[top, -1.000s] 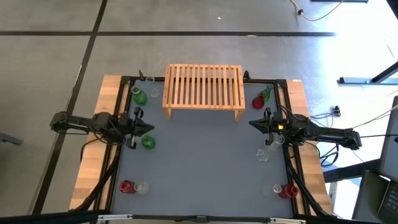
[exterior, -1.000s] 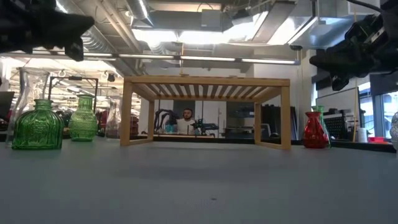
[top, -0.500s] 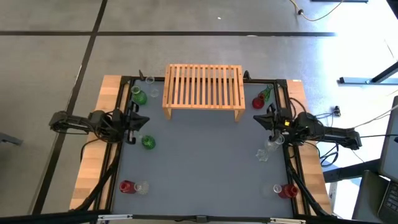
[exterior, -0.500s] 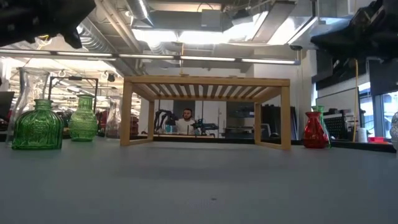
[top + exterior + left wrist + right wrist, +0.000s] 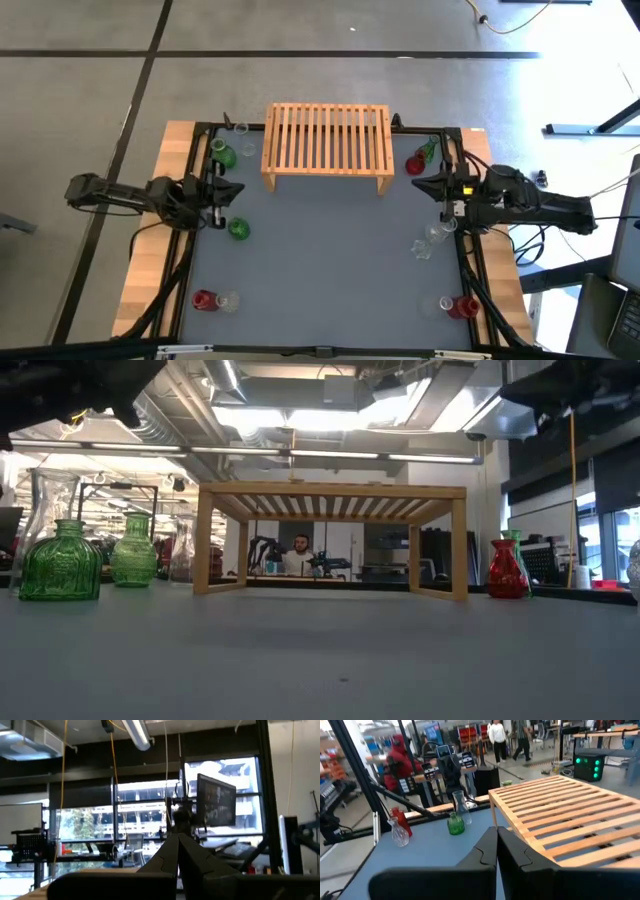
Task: Sort vases onto shelf
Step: Put the transparent vase on the shelf
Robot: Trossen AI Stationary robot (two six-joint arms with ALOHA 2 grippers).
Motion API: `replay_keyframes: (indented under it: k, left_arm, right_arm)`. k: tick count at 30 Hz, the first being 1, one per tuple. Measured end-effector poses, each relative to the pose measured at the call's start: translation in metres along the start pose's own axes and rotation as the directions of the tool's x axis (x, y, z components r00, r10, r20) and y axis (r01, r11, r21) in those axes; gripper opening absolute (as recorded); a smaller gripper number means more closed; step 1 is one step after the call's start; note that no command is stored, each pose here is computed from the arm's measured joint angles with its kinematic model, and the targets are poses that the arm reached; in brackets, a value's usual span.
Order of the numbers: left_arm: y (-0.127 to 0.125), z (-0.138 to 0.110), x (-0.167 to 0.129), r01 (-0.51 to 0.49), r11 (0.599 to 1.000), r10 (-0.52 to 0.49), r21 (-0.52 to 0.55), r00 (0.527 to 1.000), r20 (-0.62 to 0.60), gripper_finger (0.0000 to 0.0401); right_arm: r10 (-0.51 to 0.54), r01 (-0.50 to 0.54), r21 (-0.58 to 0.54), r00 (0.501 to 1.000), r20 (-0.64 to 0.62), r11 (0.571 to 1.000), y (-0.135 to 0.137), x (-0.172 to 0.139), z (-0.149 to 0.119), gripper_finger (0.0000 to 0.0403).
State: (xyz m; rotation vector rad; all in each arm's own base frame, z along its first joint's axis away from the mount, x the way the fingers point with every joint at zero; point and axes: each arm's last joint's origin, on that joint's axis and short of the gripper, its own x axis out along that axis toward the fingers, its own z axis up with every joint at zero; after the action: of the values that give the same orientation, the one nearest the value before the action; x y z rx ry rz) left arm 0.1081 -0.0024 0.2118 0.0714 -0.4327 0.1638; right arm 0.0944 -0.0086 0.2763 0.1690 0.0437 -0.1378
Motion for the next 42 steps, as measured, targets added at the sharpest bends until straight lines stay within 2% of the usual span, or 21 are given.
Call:
replay_keyframes:
  k: [4, 9, 18, 29, 36, 42]
  left_arm:
    - [0.001, -0.006, 0.005, -0.021, 0.999, 0.023, 0.038, 0.999, -0.043, 0.0002]
    - [0.001, -0.007, 0.007, -0.021, 1.000, 0.020, -0.022, 0.999, -0.036, 0.0002]
    - [0.001, -0.007, 0.007, -0.028, 0.999, 0.028, -0.023, 0.999, -0.037, 0.0002]
    - [0.001, -0.006, 0.007, -0.033, 0.999, 0.032, -0.038, 0.999, -0.030, 0.0002]
    - [0.001, -0.006, 0.007, -0.034, 0.999, 0.032, -0.039, 0.999, -0.030, 0.0002]
    - [0.001, -0.006, 0.007, -0.034, 0.999, 0.033, -0.041, 0.999, -0.027, 0.0002]
  right_arm:
    - [-0.014, 0.014, -0.002, 0.996, -0.087, 1.000, 0.005, 0.005, 0.024, 0.0004]
    - [-0.035, 0.033, -0.010, 0.978, -0.204, 0.999, 0.009, 0.015, 0.047, 0.0004]
    - [-0.024, 0.040, 0.038, 0.934, -0.356, 0.998, 0.016, 0.038, 0.069, 0.0004]
    - [-0.026, 0.031, 0.001, 0.853, -0.521, 1.000, 0.051, 0.062, 0.079, 0.0004]
    - [0.031, 0.042, 0.100, 0.775, -0.632, 0.994, 0.074, 0.065, 0.068, 0.0004]
    - [0.067, 0.094, 0.176, 0.676, -0.734, 0.980, 0.086, 0.055, 0.055, 0.0004]
